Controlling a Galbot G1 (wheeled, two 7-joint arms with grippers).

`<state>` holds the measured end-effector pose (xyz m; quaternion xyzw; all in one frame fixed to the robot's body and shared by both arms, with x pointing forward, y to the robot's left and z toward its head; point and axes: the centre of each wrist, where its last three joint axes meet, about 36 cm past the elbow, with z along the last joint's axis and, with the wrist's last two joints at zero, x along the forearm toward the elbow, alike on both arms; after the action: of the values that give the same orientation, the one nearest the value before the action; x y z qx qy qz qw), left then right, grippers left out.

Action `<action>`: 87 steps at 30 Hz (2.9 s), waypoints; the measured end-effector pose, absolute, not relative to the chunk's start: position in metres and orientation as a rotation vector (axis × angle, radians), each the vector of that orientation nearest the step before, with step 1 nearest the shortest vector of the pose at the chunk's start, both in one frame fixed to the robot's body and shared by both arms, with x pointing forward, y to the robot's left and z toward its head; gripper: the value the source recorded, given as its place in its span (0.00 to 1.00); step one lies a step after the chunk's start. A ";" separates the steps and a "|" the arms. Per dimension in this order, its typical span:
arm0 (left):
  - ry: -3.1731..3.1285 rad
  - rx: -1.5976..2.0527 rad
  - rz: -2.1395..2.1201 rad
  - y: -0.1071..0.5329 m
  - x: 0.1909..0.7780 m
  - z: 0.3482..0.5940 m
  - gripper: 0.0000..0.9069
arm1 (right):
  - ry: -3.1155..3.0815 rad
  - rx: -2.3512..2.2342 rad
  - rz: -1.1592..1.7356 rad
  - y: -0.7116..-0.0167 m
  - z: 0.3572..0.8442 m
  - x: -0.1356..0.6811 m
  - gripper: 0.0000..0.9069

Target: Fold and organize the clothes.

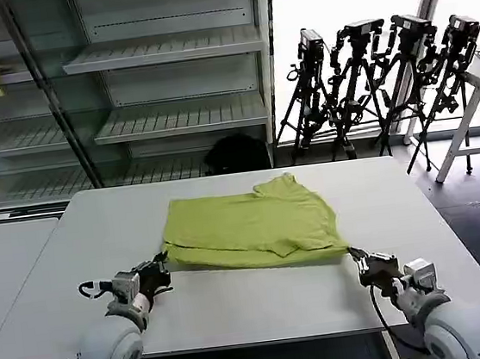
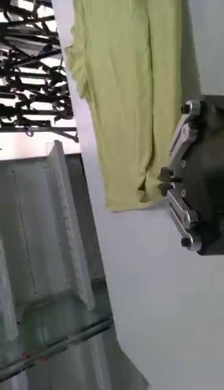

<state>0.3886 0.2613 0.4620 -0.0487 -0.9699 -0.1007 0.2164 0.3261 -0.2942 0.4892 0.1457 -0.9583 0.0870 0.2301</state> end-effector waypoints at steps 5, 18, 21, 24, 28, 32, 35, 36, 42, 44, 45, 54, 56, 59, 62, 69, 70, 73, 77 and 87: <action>-2.679 -0.117 -0.289 0.257 0.359 0.463 0.00 | -2.604 0.432 0.256 -0.292 0.494 0.304 0.00; -2.646 -0.080 -0.371 0.249 0.297 0.466 0.00 | -2.536 0.474 0.290 -0.292 0.506 0.263 0.00; -2.637 -0.074 -0.384 0.248 0.290 0.465 0.00 | -2.544 0.464 0.294 -0.292 0.507 0.260 0.00; -2.634 -0.072 -0.396 0.248 0.288 0.465 0.00 | -2.567 0.448 0.301 -0.294 0.509 0.261 0.56; -2.632 -0.074 -0.402 0.248 0.288 0.465 0.00 | -2.610 0.431 0.313 -0.297 0.507 0.268 0.96; -2.631 -0.077 -0.403 0.246 0.288 0.463 0.00 | -2.639 0.412 0.315 -0.301 0.501 0.280 0.92; -2.634 -0.079 -0.404 0.245 0.289 0.463 0.00 | -2.649 0.417 0.303 -0.302 0.495 0.289 0.87; -2.636 -0.079 -0.406 0.245 0.290 0.464 0.00 | -2.652 0.420 0.300 -0.302 0.493 0.293 0.86; -2.641 -0.080 -0.405 0.245 0.292 0.464 0.00 | -2.654 0.442 0.278 -0.302 0.479 0.313 0.62; -2.643 -0.083 -0.403 0.244 0.292 0.464 0.00 | -2.653 0.448 0.275 -0.302 0.475 0.318 0.62; -2.644 -0.085 -0.403 0.244 0.292 0.464 0.00 | -2.651 0.451 0.272 -0.302 0.473 0.320 0.62; -2.652 -0.092 -0.402 0.242 0.293 0.465 0.00 | -2.633 0.472 0.255 -0.300 0.451 0.337 0.12; -2.654 -0.093 -0.402 0.241 0.293 0.466 0.00 | -2.624 0.481 0.251 -0.299 0.446 0.338 0.00; -2.659 -0.094 -0.402 0.241 0.293 0.468 0.00 | -2.622 0.496 0.249 -0.299 0.442 0.339 0.00; -2.662 -0.095 -0.401 0.241 0.293 0.469 0.00 | -2.618 0.510 0.248 -0.299 0.440 0.340 0.00; -2.672 -0.095 -0.405 0.242 0.295 0.473 0.00 | -2.609 0.511 0.264 -0.302 0.443 0.336 0.00; -2.674 -0.095 -0.406 0.242 0.295 0.473 0.00 | -2.608 0.509 0.268 -0.303 0.444 0.335 0.00; -2.675 -0.104 -0.406 0.243 0.294 0.476 0.00 | -2.604 0.501 0.275 -0.304 0.449 0.330 0.00; -2.673 -0.111 -0.413 0.246 0.292 0.479 0.00 | -2.604 0.494 0.280 -0.305 0.459 0.321 0.00; -2.641 -0.115 -0.418 0.241 0.277 0.472 0.00 | -2.584 0.505 0.298 -0.300 0.479 0.287 0.00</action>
<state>0.2772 0.2412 0.4724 -0.0420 -0.9602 -0.1518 0.2305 0.2869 -0.3005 0.4794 0.1848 -0.9459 0.1093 0.2433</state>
